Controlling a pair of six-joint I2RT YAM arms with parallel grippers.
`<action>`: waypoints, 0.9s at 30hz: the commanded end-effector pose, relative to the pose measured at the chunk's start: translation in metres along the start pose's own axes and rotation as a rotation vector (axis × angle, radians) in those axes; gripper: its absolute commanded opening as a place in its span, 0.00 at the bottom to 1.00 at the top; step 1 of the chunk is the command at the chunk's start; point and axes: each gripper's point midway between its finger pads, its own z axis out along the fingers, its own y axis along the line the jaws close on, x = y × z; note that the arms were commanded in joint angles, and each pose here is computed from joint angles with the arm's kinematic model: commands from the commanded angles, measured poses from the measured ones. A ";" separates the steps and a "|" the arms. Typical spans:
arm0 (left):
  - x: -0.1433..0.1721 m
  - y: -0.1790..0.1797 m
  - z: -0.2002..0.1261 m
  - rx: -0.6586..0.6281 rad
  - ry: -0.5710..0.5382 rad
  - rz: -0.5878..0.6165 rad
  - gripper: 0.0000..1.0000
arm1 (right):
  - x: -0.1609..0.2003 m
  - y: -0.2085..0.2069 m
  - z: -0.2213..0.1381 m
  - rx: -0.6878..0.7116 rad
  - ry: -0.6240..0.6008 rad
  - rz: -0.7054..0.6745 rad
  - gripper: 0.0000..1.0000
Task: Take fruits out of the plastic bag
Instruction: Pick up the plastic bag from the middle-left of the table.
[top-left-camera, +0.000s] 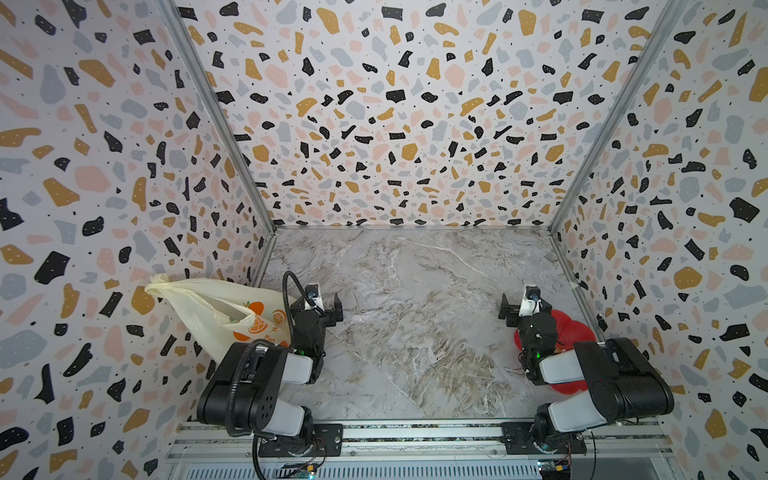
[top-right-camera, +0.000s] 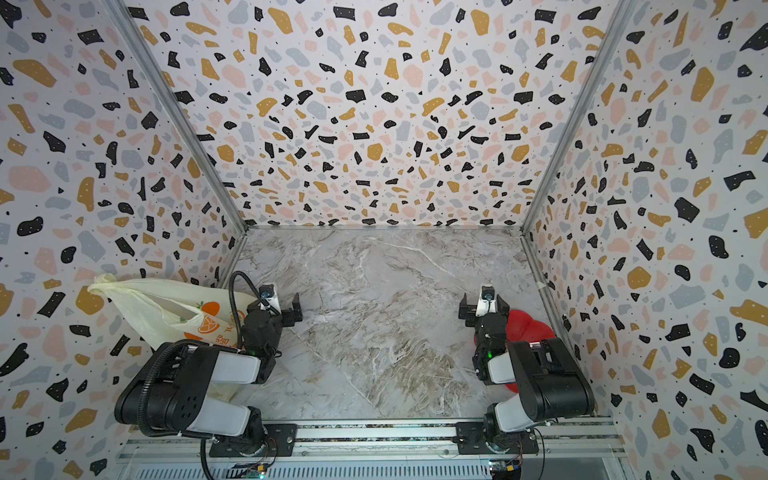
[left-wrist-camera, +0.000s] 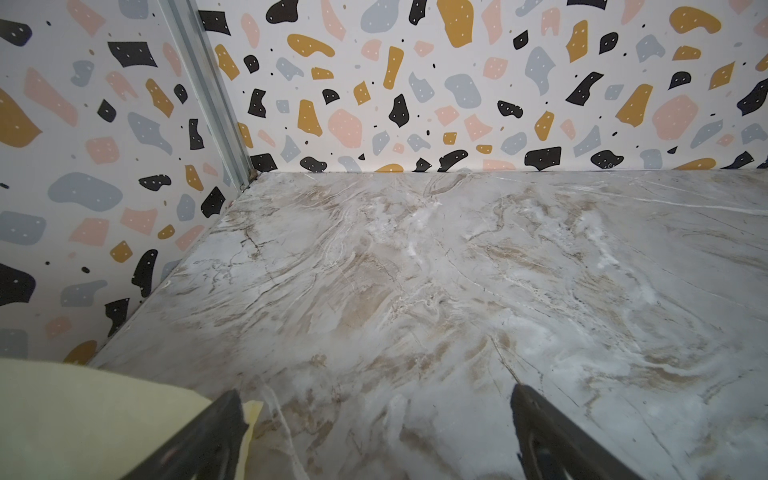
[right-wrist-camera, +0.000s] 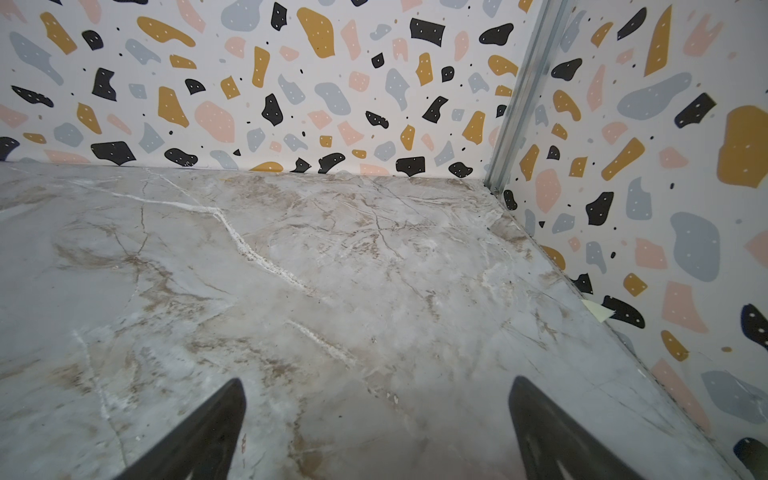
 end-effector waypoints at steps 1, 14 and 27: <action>-0.024 -0.001 0.002 -0.004 -0.085 -0.011 1.00 | -0.010 0.000 0.004 0.000 -0.026 0.004 0.99; -0.024 -0.003 0.001 0.009 -0.087 -0.009 1.00 | -0.010 -0.001 0.004 0.002 -0.028 0.005 0.99; -0.041 -0.007 0.003 0.013 -0.054 0.012 0.99 | -0.035 0.007 -0.013 0.004 -0.091 -0.052 0.99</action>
